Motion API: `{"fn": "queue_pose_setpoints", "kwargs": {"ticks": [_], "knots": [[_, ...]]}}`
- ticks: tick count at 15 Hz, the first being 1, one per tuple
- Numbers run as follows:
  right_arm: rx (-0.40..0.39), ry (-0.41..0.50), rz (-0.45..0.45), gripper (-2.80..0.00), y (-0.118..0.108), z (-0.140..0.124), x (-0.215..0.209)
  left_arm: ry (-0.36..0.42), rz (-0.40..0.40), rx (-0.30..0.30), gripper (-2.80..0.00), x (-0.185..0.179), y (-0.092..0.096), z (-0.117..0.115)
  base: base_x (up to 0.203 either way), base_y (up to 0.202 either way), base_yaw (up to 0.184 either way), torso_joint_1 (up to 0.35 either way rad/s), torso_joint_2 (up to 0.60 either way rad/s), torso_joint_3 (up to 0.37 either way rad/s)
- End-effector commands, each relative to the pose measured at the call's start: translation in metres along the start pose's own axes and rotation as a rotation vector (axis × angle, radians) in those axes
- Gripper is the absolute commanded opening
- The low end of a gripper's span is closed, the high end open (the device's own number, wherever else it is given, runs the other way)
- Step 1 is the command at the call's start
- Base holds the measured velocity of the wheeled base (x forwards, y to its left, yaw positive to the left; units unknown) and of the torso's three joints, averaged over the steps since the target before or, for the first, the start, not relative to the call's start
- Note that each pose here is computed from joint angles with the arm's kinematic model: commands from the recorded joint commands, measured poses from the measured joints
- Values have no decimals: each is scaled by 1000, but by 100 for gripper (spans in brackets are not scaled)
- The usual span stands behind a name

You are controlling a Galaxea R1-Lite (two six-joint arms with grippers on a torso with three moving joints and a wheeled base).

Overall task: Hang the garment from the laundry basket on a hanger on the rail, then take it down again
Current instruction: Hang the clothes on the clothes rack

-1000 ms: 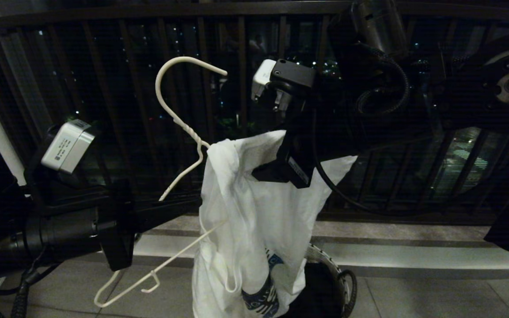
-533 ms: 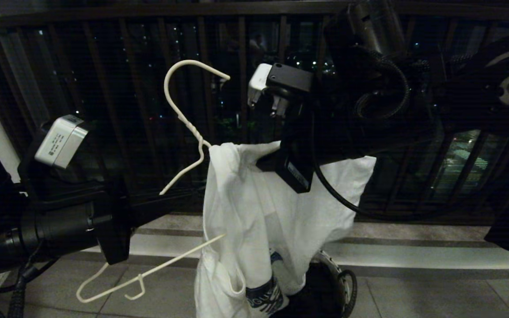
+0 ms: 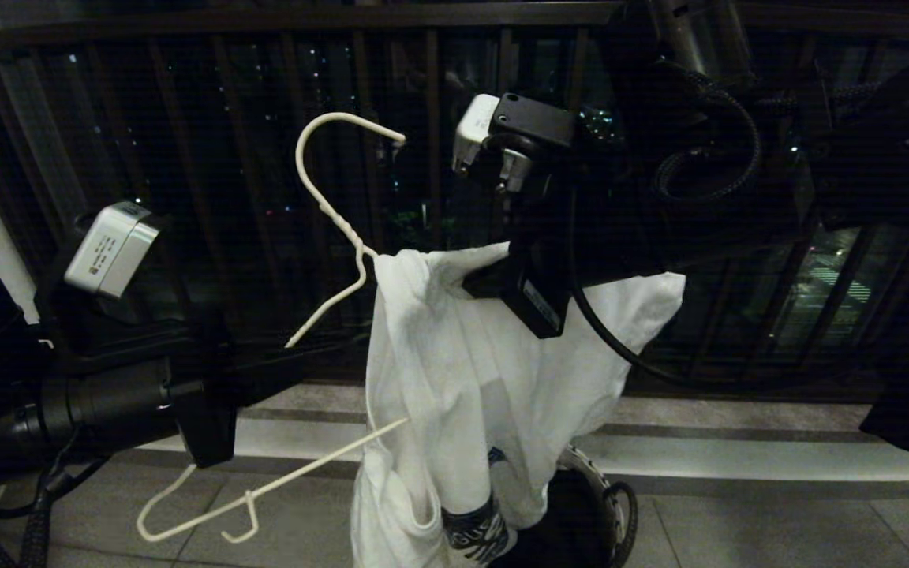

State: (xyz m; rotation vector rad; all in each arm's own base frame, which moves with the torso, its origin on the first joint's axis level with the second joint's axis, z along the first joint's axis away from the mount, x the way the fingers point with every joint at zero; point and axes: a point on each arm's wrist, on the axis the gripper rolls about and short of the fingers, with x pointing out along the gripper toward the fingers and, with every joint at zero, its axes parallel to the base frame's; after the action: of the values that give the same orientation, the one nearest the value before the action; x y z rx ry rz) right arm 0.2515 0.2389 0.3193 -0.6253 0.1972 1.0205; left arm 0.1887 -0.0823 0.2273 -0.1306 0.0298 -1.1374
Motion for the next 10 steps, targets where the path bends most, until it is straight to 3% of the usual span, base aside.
{"fn": "queue_pose_setpoints", "kwargs": {"ticks": [1, 5, 10], "knots": [[-5, -1, 0, -280, 0, 0, -4, 2, 1, -4, 0, 0, 2, -1, 0, 0, 0, 0, 0, 0], [10, 20, -20, -280, -8, -7, -4, -11, 16, 11, 0, 0, 2, 3, 0, 0, 0, 0, 0, 0], [25, 27, -51, -280, -17, -12, -11, -84, 214, 63, 0, -14, 20, 23, 0, 0, 0, 0, 0, 0]]}}
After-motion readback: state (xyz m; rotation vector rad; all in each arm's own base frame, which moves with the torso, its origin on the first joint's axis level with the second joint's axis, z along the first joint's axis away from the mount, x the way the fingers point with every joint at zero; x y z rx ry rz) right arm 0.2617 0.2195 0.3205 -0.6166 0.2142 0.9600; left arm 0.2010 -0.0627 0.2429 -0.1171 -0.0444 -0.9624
